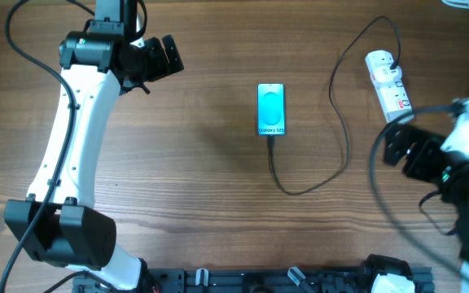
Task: Plug charger to phone and switch on socket
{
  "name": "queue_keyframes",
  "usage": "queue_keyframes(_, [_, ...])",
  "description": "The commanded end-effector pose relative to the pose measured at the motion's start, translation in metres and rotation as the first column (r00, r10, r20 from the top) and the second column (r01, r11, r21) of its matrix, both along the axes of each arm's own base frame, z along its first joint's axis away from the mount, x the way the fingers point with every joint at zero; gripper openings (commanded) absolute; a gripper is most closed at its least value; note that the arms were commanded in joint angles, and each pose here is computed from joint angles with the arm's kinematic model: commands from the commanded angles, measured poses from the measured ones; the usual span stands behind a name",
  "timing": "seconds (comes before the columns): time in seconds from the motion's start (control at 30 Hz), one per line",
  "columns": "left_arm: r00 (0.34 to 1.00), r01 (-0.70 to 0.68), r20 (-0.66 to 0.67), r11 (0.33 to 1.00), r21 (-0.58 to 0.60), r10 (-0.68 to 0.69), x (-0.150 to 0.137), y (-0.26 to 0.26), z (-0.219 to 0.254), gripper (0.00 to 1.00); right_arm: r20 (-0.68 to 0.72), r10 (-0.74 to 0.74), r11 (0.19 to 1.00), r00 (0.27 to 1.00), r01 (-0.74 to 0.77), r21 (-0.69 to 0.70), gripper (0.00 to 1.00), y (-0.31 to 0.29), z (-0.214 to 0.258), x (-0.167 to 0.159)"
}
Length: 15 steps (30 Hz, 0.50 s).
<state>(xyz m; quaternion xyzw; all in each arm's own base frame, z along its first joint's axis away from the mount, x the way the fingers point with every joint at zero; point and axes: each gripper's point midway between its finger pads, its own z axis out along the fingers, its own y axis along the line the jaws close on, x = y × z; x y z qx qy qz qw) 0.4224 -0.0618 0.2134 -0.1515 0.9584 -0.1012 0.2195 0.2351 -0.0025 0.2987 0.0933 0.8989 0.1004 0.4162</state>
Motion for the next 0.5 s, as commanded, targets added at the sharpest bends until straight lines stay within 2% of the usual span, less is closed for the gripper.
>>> queue_keyframes(0.0, [1.000, 0.007, -0.005, 1.000, 0.020, -0.007, 0.001, 0.003, -0.003, 1.00, 0.146, 0.193, 0.979, 0.970, -0.180, -0.098, 1.00, 0.029, -0.010, -0.008])
queue_keyframes(0.2, [1.000, 0.006, -0.005, 1.000, 0.020, -0.006, 0.001, 0.003, -0.003, 1.00, 0.434, 0.287, 0.955, 0.854, -0.219, -0.200, 1.00, 0.046, -0.041, -0.007])
queue_keyframes(0.3, [1.000, 0.007, -0.005, 1.000, 0.020, -0.007, 0.001, 0.003, -0.003, 1.00, 0.521, 0.452, 0.885, 0.724, -0.290, -0.364, 1.00, 0.062, -0.056, -0.011])
queue_keyframes(0.33, [1.000, 0.007, -0.005, 1.000, 0.020, -0.007, 0.001, 0.003, -0.003, 1.00, 0.537, 0.468, 0.875, 0.702, -0.284, -0.392, 1.00, 0.063, -0.062, -0.012])
queue_keyframes(0.47, [1.000, 0.007, -0.005, 1.000, 0.020, -0.007, 0.001, 0.003, -0.003, 1.00, 0.598, 0.348, 0.926, 0.722, -0.166, -0.338, 1.00, 0.046, -0.079, -0.004])
